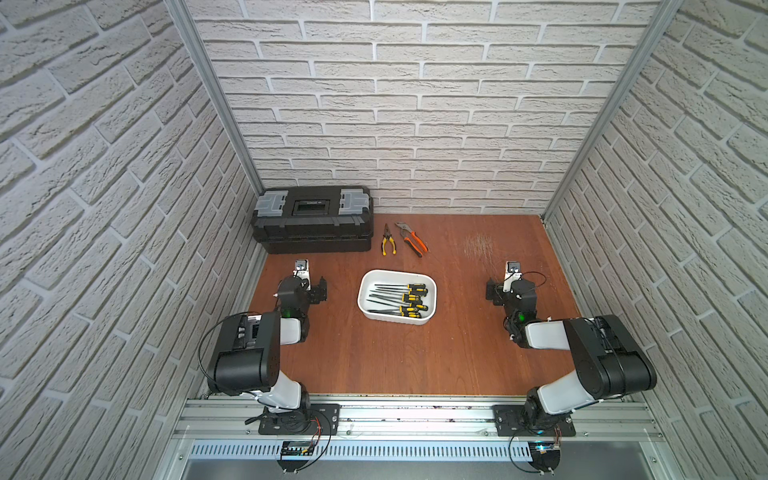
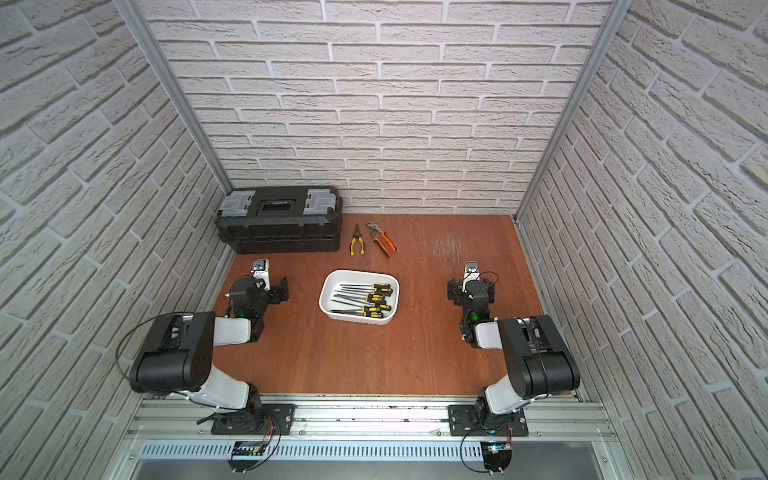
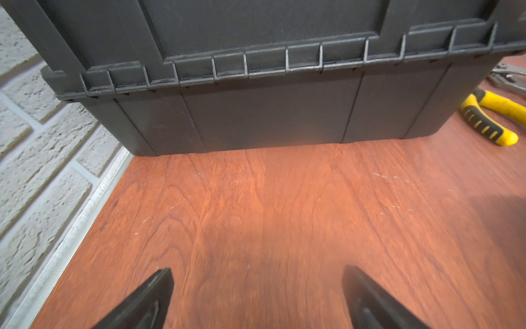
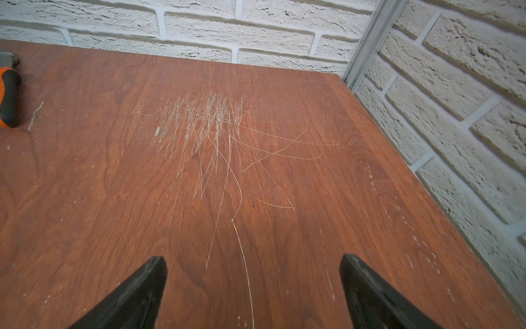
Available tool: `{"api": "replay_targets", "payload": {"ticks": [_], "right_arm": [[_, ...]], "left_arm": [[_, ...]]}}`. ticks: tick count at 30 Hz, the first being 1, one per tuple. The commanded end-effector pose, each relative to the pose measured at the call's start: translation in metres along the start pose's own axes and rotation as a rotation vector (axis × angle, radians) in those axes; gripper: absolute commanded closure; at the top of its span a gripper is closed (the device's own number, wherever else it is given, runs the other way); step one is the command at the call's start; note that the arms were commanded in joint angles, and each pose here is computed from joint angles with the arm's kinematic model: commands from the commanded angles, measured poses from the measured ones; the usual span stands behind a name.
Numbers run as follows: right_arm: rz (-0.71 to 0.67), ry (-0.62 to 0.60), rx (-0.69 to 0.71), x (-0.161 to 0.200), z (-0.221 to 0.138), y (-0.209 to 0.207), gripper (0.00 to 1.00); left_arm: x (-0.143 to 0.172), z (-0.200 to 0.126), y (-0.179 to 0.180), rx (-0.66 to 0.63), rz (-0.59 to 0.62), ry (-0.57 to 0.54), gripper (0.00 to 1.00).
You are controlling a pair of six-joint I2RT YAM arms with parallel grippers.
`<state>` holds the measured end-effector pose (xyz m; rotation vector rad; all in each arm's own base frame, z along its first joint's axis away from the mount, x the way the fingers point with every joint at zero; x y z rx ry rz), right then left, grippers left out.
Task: Put the file tool into the storage box
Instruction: Reset both arms
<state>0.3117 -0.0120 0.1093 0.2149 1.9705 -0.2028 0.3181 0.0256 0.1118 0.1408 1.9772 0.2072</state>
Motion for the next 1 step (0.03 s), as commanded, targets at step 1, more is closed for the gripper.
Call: {"api": "replay_targets", "payload": {"ticks": [1], "right_arm": [[0.030, -0.062, -0.007, -0.0158, -0.0009, -0.0002, 0.01]], "left_arm": [[-0.0063, 0.0018, 0.0016, 0.001, 0.006, -0.028, 0.02]]}}
Point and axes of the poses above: each gripper's point midway between its finger pads, its own z axis out along the fingers, its own y axis along the line the jaws close on, x = y × z, the point moved 8 cm from there along -z, back along the fingers, and after that the axes turned 6 degrees about z, right-handed, at the moved point
